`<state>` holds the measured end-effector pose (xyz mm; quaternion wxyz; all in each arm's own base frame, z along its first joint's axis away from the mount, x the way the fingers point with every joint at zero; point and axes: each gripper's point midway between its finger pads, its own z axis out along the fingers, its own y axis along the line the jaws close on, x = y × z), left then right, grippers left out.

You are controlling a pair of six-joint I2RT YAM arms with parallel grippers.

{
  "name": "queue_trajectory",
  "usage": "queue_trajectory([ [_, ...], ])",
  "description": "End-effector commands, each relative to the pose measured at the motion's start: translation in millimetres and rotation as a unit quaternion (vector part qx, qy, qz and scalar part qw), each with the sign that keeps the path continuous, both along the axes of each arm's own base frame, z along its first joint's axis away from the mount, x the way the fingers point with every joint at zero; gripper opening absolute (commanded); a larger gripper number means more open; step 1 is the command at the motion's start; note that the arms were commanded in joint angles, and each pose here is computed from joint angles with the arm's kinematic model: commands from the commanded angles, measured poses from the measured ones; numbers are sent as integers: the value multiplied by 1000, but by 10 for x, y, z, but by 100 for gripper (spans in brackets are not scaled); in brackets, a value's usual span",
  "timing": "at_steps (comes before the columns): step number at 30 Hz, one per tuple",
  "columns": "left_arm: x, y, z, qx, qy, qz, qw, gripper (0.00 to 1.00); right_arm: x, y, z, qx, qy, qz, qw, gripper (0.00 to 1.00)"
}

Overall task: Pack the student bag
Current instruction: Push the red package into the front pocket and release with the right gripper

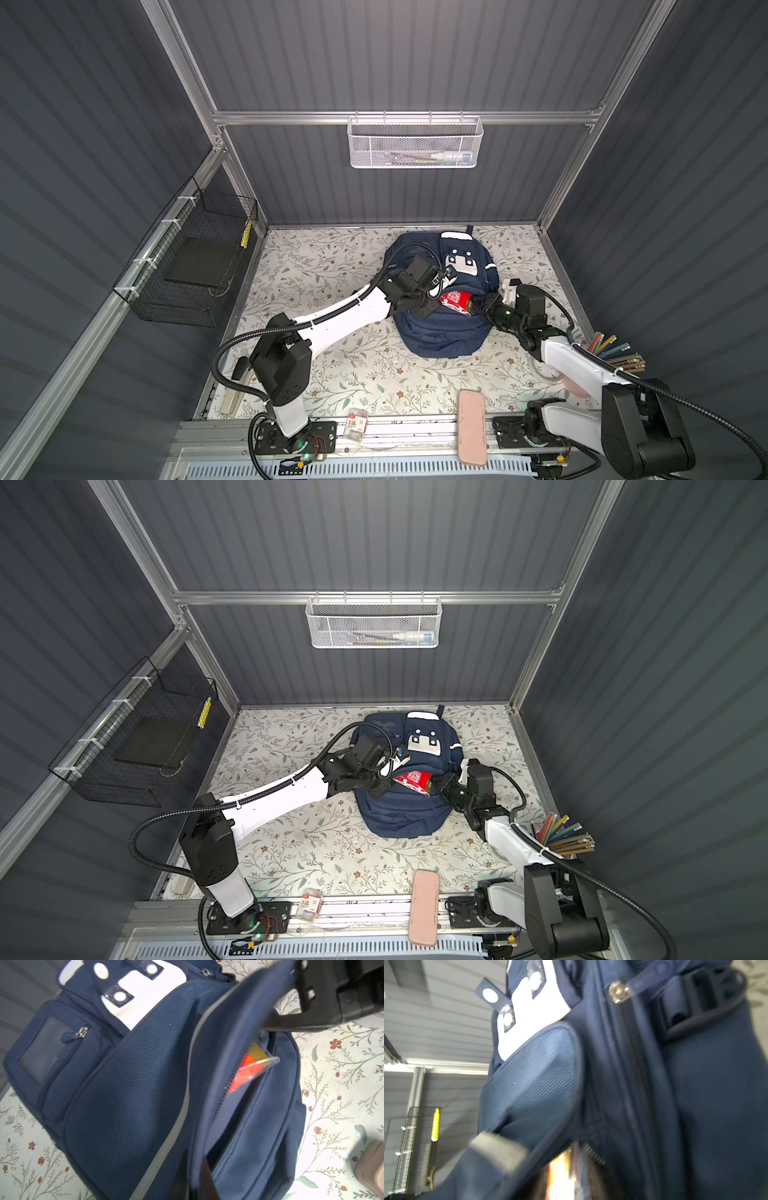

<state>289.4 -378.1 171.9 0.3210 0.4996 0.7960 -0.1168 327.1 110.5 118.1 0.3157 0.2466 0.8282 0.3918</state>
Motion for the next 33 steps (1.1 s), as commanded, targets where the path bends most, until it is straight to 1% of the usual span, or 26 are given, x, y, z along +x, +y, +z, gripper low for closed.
queue_trajectory([
  [1, -165, 32, -198, 13, 40, 3, 999, 0, -7, -66, 128, -36, -16, 4, 999, 47],
  [3, -177, 9, -211, 9, 44, 2, 999, 0, -132, -70, 227, -45, -24, 13, 999, 48],
  [6, -174, -1, -204, 6, 44, 2, 999, 0, -325, -87, 158, -65, -3, 28, 997, 43],
  [7, -168, 2, -200, 6, 43, 3, 999, 0, -368, -93, 126, -70, 2, 31, 997, 41],
  [9, -165, 1, -188, 6, 41, 4, 999, 0, -414, -101, 57, -75, 6, 35, 997, 31],
  [12, -164, -29, -112, -5, 42, 4, 999, 0, -385, -18, 34, -61, 6, 50, 997, 22],
  [17, -162, -50, 46, -16, 38, 3, 999, 0, -353, 119, 21, -84, 2, 63, 994, 19],
  [21, -190, -83, 124, -30, 40, -3, 999, 0, -221, 194, 25, -87, -10, 72, 994, 16],
  [26, -212, -104, 171, -42, 48, -3, 998, 0, 66, 83, -122, -124, -13, 32, 992, 15],
  [31, -259, -129, 163, -49, 60, -5, 997, 0, 277, 40, 139, -135, -69, -8, 988, 16],
  [33, -267, -132, 100, -45, 66, -3, 997, 0, 303, 80, 232, -130, -85, -6, 988, 18],
])
